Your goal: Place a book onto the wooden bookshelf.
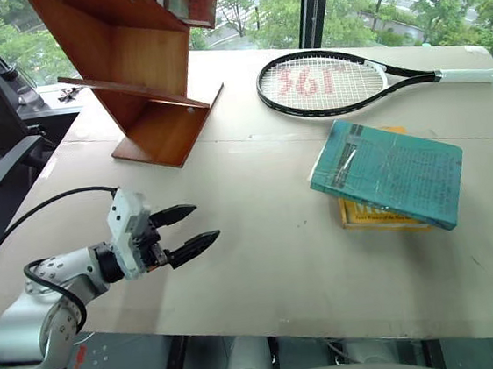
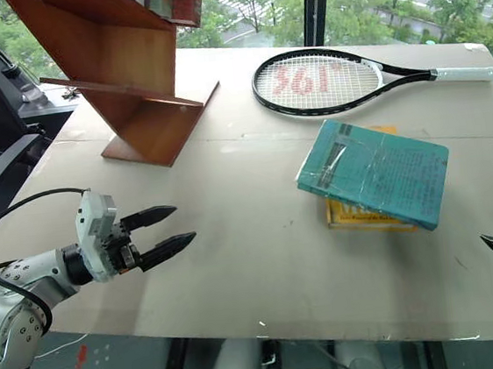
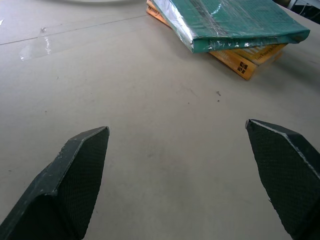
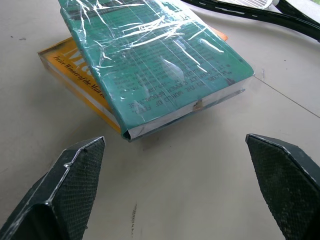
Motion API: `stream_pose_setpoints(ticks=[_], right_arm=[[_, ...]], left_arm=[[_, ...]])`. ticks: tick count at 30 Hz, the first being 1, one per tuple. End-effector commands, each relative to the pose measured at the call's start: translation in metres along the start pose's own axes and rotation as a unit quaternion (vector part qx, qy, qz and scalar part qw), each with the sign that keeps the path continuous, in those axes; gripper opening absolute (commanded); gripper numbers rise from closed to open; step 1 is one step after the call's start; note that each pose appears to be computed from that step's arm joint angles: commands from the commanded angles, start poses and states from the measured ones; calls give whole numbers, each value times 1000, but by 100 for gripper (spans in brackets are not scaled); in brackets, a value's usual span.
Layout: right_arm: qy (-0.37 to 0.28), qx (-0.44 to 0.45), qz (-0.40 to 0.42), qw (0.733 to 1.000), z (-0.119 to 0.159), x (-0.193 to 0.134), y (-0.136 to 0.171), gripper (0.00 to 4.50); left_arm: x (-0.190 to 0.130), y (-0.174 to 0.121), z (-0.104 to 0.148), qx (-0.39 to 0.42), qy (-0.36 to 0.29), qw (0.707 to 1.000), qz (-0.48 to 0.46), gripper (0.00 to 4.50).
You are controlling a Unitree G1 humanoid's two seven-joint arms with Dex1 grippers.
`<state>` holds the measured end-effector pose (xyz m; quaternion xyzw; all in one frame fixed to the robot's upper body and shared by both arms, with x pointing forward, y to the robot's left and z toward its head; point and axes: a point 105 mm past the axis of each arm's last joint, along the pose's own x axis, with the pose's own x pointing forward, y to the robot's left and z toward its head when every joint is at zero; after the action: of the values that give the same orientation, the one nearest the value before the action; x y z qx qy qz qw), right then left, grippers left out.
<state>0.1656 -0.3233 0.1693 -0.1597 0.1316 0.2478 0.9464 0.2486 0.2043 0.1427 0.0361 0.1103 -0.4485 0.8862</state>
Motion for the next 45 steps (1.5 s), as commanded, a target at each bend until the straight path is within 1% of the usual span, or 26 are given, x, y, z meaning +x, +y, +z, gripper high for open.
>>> stream_pose_setpoints(ticks=[1, 2, 4, 7, 8, 11, 15, 16, 17, 18, 21, 23, 28, 32, 34, 37, 39, 40, 41, 42, 43, 44, 45], right_arm=[[-17, -19, -29, 999, 8, 7, -3, 447], [-28, -19, -42, 999, 12, 15, -3, 447], [-33, 8, -61, 998, 15, 31, -5, 447], [-25, 25, -56, 998, 22, 46, -4, 447], [-16, 31, -73, 997, 22, 53, -10, 424], [26, 33, -132, 990, 19, 68, -31, 324], [68, 5, -144, 987, 21, 82, -37, 132], [78, 2, -149, 986, 20, 86, -40, 71], [89, 0, -151, 985, 19, 94, -42, 24], [98, 0, -151, 984, 17, 101, -43, 11], [126, -11, -141, 982, 11, 114, -43, 11], [142, -23, -115, 983, 7, 124, -35, 11], [112, -16, -45, 993, 21, 149, -4, 11], [79, -7, -19, 997, 35, 160, 11, 11], [75, -8, -20, 997, 38, 161, 13, 11], [55, -15, -26, 998, 44, 153, 9, 11], [45, -26, -13, 999, 44, 142, 12, 11], [24, -36, 7, 999, 46, 132, 18, 11], [0, -37, 21, 999, 47, 122, 22, 34], [-43, -26, 49, 998, 51, 109, 31, 62], [-71, -16, 68, 995, 52, 97, 39, 82], [-86, -11, 81, 993, 52, 88, 44, 125], [-98, -13, 91, 991, 50, 80, 51, 177]], left_arm=[[7, -1, 23, 49, -22, 998, -18, 450], [15, -5, 31, 63, -28, 997, -35, 450], [26, -12, 45, 80, -41, 994, -64, 450], [33, -22, 58, 98, -55, 989, -94, 450], [34, -28, 60, 108, -54, 987, -109, 450], [36, -44, 59, 131, -49, 979, -146, 450], [35, -50, 55, 135, -47, 978, -149, 450], [35, -50, 54, 133, -49, 979, -148, 450], [35, -50, 54, 132, -51, 979, -145, 450], [34, -50, 53, 131, -52, 980, -141, 450], [34, -50, 52, 129, -54, 981, -133, 450], [32, -49, 50, 127, -53, 983, -125, 450], [29, -47, 45, 117, -54, 986, -109, 450], [28, -47, 42, 113, -54, 987, -104, 450], [28, -47, 41, 111, -53, 987, -103, 450], [30, -44, 40, 89, -59, 990, -90, 450], [34, -44, 37, 66, -59, 993, -80, 450], [39, -46, 31, 27, -56, 995, -77, 450], [44, -49, 25, -15, -52, 996, -75, 450], [51, -50, 18, -81, -50, 993, -69, 450], [59, -50, 12, -144, -46, 986, -63, 450], [65, -50, 7, -190, -42, 979, -61, 450], [72, -50, 2, -233, -34, 970, -57, 450]])
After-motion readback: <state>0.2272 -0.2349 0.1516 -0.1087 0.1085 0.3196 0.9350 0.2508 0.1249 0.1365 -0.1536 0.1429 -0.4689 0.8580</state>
